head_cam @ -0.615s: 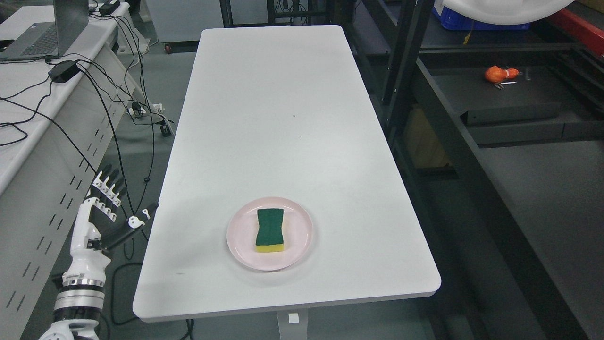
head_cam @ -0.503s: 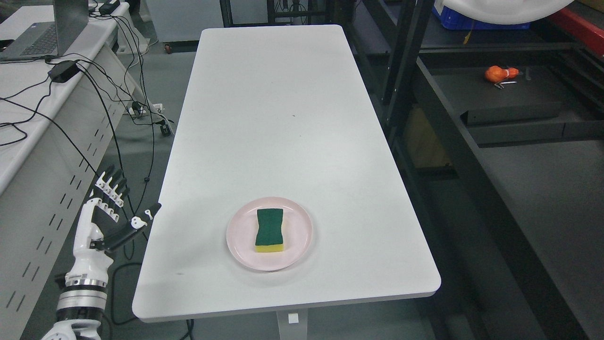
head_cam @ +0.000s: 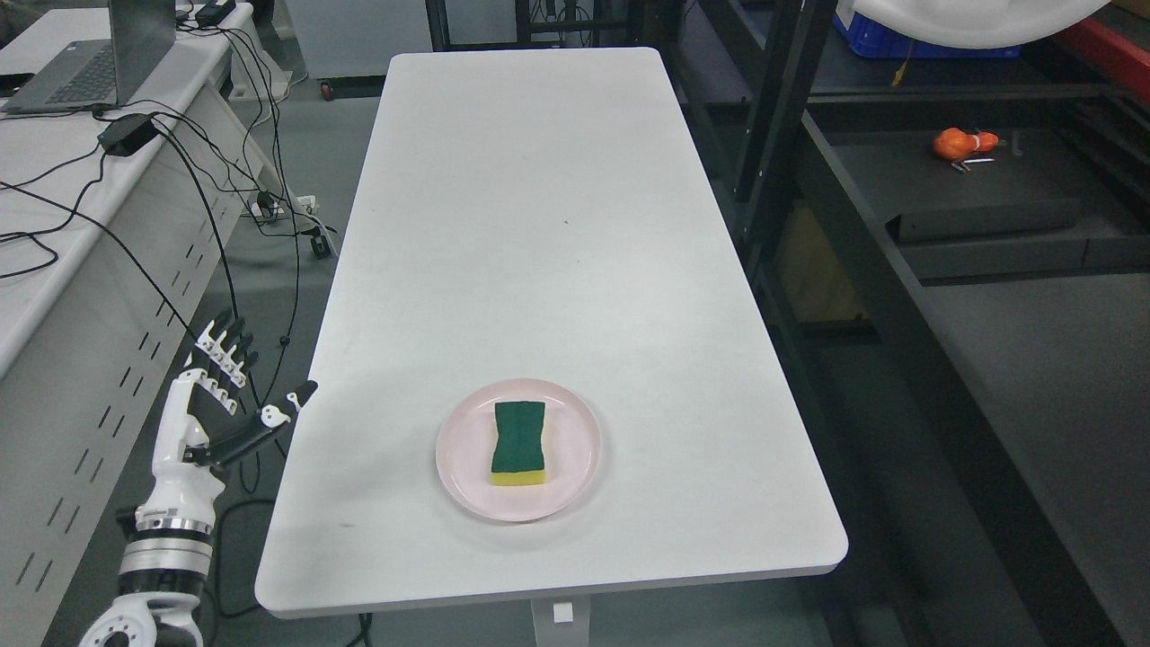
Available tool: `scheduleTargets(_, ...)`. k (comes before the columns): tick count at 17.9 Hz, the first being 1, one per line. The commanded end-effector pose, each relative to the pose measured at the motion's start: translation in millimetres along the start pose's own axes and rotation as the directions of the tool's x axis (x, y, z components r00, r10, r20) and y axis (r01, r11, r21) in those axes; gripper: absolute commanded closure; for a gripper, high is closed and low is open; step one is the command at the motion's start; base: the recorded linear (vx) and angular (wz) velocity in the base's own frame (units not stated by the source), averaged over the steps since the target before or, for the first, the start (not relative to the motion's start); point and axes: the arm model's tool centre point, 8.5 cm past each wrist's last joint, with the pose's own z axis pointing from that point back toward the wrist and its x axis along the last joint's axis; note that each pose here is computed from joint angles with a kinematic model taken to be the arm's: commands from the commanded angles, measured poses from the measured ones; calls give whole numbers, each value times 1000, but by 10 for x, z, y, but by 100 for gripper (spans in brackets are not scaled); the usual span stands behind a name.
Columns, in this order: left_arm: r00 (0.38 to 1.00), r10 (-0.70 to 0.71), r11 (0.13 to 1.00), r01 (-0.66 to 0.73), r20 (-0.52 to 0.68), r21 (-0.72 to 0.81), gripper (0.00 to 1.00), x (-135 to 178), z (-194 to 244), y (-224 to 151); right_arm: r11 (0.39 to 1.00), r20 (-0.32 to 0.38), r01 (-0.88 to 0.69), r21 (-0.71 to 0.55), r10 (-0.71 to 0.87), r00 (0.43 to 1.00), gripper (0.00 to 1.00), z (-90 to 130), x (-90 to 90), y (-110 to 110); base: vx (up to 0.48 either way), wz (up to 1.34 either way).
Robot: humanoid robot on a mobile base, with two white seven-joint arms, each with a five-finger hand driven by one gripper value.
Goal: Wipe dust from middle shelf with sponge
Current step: 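Raise the left hand from its rest pose beside the table, then reach the left hand over the pink plate toward the sponge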
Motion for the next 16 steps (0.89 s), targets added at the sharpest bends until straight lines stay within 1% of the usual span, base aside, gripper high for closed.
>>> scheduleTargets(1, 920, -382, 908, 392, 88, -152, 1, 186, -472, 174, 1000, -50, -4, -15, 3, 999, 0, -7, 16, -102, 14, 0)
scheduleTargets(3, 831, -524, 794, 557, 189, -245, 1, 340, -622, 108, 1000, -49, -3, -14, 3, 999, 0, -7, 25, -99, 13, 0)
scheduleTargets(4, 755, -605, 688, 655, 253, -311, 1, 381, -671, 72, 1000, -49, -3, -14, 3, 999, 0, -7, 25, -99, 13, 0)
scheduleTargets(5, 663, -677, 555, 745, 318, -371, 1, 391, -728, 12, 1000, -50, -4, -16, 3, 999, 0, -7, 16, -103, 16, 0)
scheduleTargets(6, 579, -728, 438, 804, 366, -401, 2, 380, -780, -23, 1000, -49, -3, -14, 3, 999, 0, -7, 25, -99, 16, 0)
scheduleTargets(7, 485, -773, 316, 853, 409, -415, 2, 357, -862, -52, 1000, -49, -3, -14, 3, 999, 0, -7, 25, -99, 23, 0)
scheduleTargets(9, 352, -834, 144, 882, 424, -448, 2, 189, -1029, -68, 1000, -50, -4, -14, 3, 999, 0, -7, 23, -99, 20, 1)
scheduleTargets(10, 298, -841, 67, 885, 451, -460, 2, 130, -1106, -109, 1000, -49, -3, -14, 3, 999, 0, -7, 25, -99, 16, 3)
scheduleTargets(11, 255, -817, -16, 886, 517, -463, 2, 84, -1163, -184, 1000, -50, -4, -15, 3, 999, 0, -7, 16, -102, 0, 0)
scheduleTargets(12, 207, -765, -125, 881, 610, -456, 2, 40, -1212, -265, 1000, -49, -3, -14, 3, 999, 0, -7, 25, -99, 0, 0)
scheduleTargets(13, 160, -733, -218, 865, 662, -451, 2, 22, -1268, -339, 1000, -49, -3, -14, 3, 999, 0, -7, 25, -99, 0, 0)
scheduleTargets(14, 116, -726, -288, 844, 678, -453, 2, -6, -1320, -402, 1000, -50, -4, -15, 3, 999, 0, -7, 16, -102, 0, 0)
scheduleTargets(16, 82, -672, -366, 827, 736, -426, 2, -47, -1357, -788, 1000, -50, -4, -15, 3, 999, 0, -7, 16, -102, 0, 0)
